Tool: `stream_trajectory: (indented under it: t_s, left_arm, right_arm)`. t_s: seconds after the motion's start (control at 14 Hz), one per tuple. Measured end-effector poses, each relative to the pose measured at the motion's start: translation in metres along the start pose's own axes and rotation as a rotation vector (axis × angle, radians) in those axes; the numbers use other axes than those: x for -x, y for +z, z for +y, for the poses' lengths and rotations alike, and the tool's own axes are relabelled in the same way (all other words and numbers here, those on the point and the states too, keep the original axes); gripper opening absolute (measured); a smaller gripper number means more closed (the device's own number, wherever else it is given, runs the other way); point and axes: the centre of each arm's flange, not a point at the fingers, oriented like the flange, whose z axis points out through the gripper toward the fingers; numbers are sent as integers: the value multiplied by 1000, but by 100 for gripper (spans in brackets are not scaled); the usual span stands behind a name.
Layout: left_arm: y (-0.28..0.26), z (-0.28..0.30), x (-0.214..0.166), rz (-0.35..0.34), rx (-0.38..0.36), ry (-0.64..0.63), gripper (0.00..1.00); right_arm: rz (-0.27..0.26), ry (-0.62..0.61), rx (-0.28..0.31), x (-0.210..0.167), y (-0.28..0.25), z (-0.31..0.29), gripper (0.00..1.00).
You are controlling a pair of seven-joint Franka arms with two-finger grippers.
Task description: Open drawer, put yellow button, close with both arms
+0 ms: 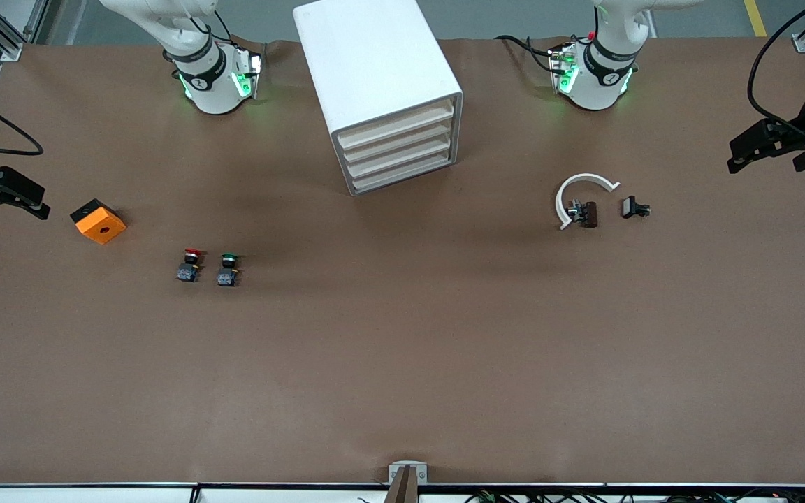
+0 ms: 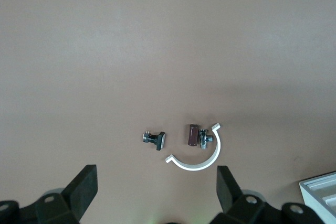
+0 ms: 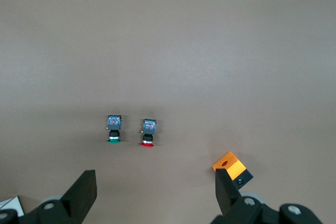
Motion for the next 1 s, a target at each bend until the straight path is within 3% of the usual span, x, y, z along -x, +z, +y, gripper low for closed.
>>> stream_trajectory:
  t_s: [1.0]
  left_arm:
    - [-1, 20, 21, -3, 14, -41, 100]
  right_arm:
    - [-4, -2, -1, -1, 3, -1, 100]
